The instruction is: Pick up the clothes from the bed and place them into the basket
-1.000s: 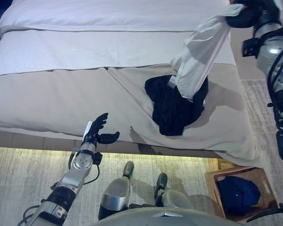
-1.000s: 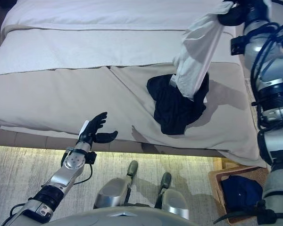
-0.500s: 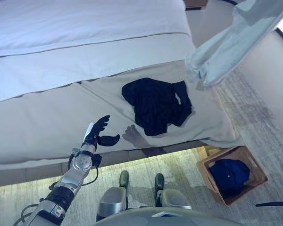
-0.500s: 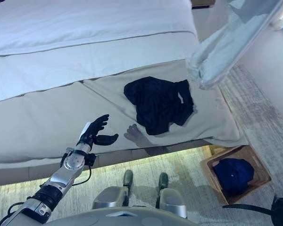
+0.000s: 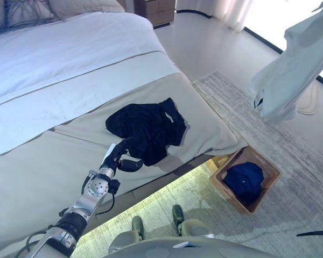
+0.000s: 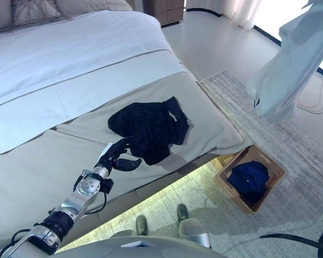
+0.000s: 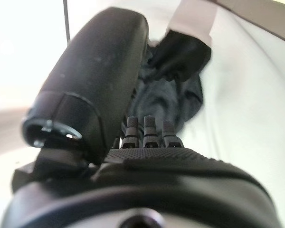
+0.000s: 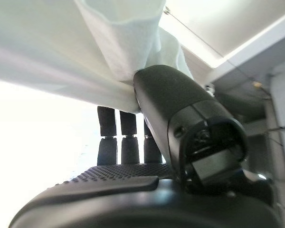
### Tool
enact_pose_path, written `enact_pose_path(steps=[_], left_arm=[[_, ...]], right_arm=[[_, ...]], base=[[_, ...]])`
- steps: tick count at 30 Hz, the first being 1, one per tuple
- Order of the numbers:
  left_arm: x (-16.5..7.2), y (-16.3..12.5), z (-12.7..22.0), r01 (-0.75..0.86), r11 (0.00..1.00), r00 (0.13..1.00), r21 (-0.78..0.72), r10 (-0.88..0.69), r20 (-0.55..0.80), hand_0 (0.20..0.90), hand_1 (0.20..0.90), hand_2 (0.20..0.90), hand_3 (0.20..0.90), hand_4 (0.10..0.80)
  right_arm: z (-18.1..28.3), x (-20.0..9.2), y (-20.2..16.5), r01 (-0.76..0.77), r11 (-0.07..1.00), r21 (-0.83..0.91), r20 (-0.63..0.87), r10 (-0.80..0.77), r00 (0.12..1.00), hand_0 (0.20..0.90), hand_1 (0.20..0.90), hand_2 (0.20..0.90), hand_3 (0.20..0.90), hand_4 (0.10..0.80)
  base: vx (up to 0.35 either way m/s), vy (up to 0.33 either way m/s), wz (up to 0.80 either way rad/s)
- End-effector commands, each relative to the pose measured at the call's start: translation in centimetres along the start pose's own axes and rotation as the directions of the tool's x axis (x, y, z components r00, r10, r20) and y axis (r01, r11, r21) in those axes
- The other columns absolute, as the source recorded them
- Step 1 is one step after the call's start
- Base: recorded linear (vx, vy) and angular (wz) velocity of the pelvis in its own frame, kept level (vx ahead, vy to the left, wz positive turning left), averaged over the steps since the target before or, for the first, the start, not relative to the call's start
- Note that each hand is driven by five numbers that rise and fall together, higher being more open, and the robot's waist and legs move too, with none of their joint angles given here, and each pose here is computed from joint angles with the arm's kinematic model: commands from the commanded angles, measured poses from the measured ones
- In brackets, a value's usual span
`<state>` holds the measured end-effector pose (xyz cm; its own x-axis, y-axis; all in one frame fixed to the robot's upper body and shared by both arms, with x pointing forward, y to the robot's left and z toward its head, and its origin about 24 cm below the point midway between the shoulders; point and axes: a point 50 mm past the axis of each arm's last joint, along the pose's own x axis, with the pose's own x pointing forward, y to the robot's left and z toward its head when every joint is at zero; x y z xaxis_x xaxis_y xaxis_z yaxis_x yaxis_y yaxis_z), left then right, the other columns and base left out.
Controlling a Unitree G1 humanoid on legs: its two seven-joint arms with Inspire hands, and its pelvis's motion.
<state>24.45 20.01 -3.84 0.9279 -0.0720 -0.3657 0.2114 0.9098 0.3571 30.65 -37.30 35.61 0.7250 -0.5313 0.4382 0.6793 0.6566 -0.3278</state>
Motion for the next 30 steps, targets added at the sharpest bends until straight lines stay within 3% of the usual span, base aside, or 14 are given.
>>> enact_pose_path(steps=[1,6,17,30], left_arm=[[0.8,1.0,2.6,-0.054,0.999,0.989,0.010,0.052,0.141,0.900,0.900,0.900,0.900,0.800],[1.0,1.5,3.0,-0.114,0.990,0.985,-0.078,0.123,0.120,0.900,0.900,0.900,0.900,0.800],[0.9,0.0,2.1,-0.045,0.998,0.996,-0.044,0.049,0.076,0.900,0.900,0.900,0.900,0.800],[0.7,-0.5,1.9,-0.009,0.999,0.996,-0.042,0.013,0.088,0.900,0.900,0.900,0.900,0.800]], right_arm=[[1.4,0.1,-0.9,0.008,1.000,0.007,0.116,-0.009,0.993,0.300,0.300,0.300,0.200,0.100],[-2.0,-0.6,2.0,-0.131,0.991,0.016,0.016,0.131,0.991,0.300,0.300,0.300,0.200,0.100],[-10.3,-4.2,5.7,-0.242,0.970,0.004,-0.184,0.238,0.954,0.300,0.300,0.300,0.200,0.100],[-12.1,-6.0,6.9,-0.270,0.963,0.002,-0.194,0.265,0.945,0.300,0.300,0.300,0.200,0.100]], base=[[-0.082,-0.055,-0.70],[-0.021,-0.074,-1.02],[0.056,-0.095,-0.17],[0.019,-0.038,0.01]])
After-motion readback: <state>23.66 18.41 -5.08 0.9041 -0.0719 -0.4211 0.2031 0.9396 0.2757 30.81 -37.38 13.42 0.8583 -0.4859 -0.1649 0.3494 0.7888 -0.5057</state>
